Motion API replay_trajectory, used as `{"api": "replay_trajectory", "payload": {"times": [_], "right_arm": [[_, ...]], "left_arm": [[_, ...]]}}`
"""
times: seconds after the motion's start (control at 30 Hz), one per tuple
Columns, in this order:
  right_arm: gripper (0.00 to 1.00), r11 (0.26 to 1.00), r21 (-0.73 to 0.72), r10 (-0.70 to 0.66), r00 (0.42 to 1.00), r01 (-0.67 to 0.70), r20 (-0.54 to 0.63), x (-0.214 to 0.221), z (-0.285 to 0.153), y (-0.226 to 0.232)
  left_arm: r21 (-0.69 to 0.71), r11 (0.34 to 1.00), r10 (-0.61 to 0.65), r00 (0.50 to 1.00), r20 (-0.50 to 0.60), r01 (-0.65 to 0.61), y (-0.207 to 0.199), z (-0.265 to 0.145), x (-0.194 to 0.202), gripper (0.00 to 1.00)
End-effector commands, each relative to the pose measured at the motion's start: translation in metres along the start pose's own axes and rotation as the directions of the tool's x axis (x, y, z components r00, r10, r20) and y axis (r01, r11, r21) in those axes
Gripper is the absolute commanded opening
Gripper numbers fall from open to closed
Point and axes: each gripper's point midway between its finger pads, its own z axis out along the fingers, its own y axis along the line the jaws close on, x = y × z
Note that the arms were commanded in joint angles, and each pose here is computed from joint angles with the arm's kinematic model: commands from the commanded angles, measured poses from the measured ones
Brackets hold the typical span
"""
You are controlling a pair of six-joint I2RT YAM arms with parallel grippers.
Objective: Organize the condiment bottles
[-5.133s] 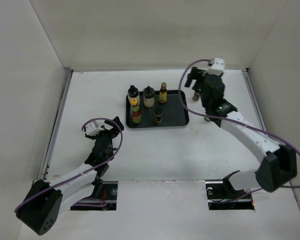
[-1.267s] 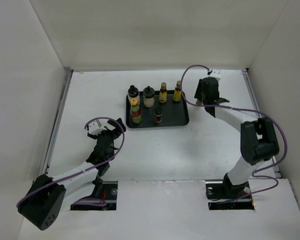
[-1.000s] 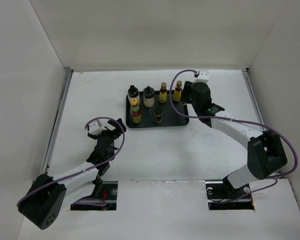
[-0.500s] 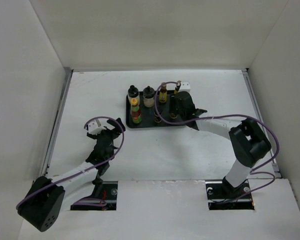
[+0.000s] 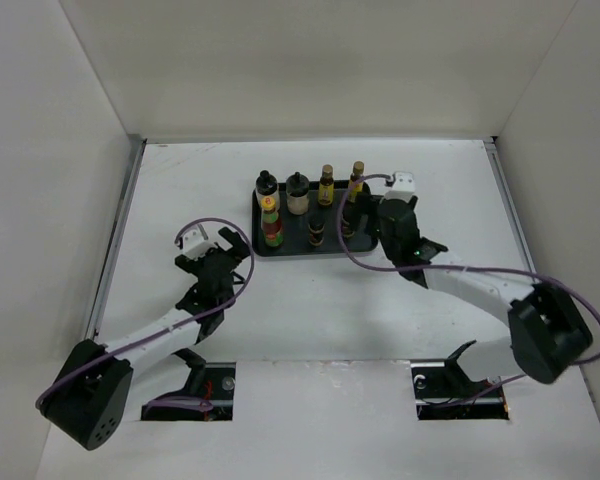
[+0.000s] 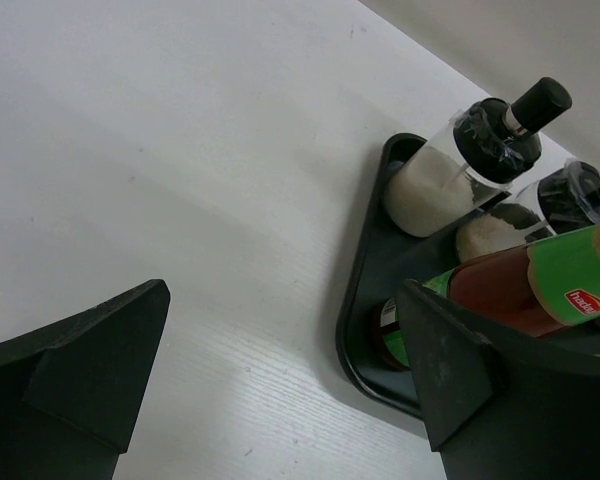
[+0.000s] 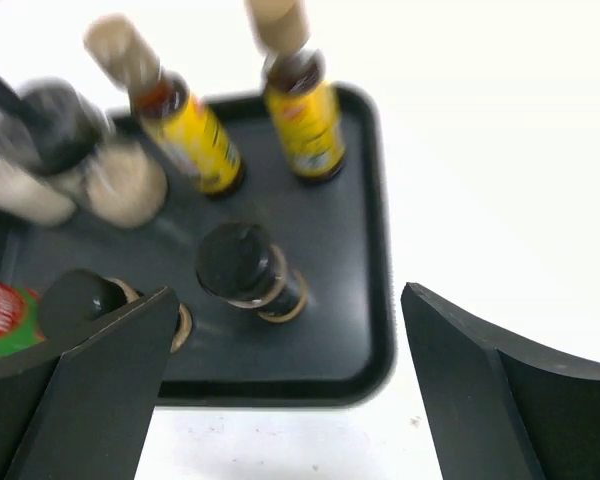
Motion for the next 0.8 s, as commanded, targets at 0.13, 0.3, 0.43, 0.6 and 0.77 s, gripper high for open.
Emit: {"api": "replay_trajectory", "payload": {"times": [0.13,0.3,0.43,0.6,0.77], "right_arm": [[1.0,0.96,0.127,0.209,0.941,-0.249,0.265,-0.027,-0.059,-0.064],[1.0,0.881,0.21,0.346,0.88,-0.424,0.324,-0.003,-0.065,-0.124],[1.0,0.872,0.209,0.378,0.88,-0.443,0.288,0.003,-0.055,-0.127],[1.0,0.888,0.208,0.36,0.902,-0.41,0.24,0.008,-0.043,-0.116],[1.0,0.915,0.206,0.319,0.935,-0.347,0.158,0.018,-0.027,-0.099]], "left_arm": [[0.024,0.999,-0.025,1.0,0.018,0.025,-0.021,-0.007,-0.028,1.0],[0.044,0.999,-0.025,1.0,0.014,0.024,-0.026,-0.018,-0.036,1.0],[0.042,0.999,-0.019,1.0,0.008,0.019,-0.015,-0.025,-0.032,1.0],[0.018,1.0,-0.012,1.0,0.013,0.012,0.004,-0.027,-0.021,1.0],[-0.019,1.0,-0.009,1.0,0.024,0.009,0.015,-0.02,-0.02,1.0]]}}
